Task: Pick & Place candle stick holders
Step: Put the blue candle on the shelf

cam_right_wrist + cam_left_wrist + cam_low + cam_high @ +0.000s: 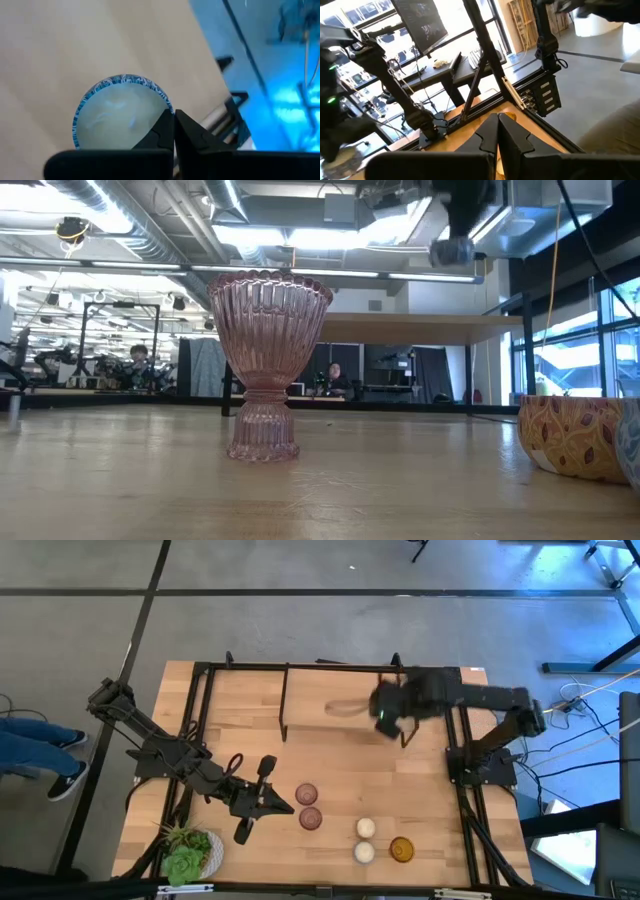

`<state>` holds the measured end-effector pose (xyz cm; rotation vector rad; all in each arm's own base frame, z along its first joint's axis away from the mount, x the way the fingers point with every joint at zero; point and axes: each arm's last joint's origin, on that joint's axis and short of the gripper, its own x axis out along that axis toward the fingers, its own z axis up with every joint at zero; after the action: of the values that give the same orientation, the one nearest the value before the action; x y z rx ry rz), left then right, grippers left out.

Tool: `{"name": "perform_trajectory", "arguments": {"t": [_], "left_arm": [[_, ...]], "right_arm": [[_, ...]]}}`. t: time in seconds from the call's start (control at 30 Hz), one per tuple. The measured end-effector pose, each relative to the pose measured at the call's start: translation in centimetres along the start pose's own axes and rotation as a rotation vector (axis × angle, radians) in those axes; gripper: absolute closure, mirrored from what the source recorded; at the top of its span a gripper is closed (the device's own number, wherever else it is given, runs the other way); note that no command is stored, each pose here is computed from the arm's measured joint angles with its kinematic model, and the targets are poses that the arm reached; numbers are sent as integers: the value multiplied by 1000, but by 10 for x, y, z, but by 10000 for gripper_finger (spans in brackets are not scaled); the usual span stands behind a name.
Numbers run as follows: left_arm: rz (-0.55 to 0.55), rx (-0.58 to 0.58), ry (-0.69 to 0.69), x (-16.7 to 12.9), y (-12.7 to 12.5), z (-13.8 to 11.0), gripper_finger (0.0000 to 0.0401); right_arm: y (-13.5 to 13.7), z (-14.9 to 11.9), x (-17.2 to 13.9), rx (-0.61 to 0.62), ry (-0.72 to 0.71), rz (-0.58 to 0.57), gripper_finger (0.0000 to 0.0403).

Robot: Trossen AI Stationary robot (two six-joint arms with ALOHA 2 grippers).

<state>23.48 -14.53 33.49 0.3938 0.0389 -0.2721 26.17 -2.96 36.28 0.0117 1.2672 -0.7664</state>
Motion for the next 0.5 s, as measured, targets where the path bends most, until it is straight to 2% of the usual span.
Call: {"name": "perform_trajectory", "arguments": {"t": [0.07,0.13,0.27,0.33,0.5], "left_arm": [[2,0,1,0,1,0,397],[5,-1,2,1,2,-1,397],[3,-1,2,1,2,-1,397],[3,-1,1,1,2,-1,397],[-1,1,6,1,2,-1,397]], "right_arm": [[-23,2,16,66,44,43,403],[-41,7,32,138,35,159,403],[-63,10,62,156,55,360,403],[-71,10,73,155,92,350,403],[-90,10,86,211,119,227,403]]}}
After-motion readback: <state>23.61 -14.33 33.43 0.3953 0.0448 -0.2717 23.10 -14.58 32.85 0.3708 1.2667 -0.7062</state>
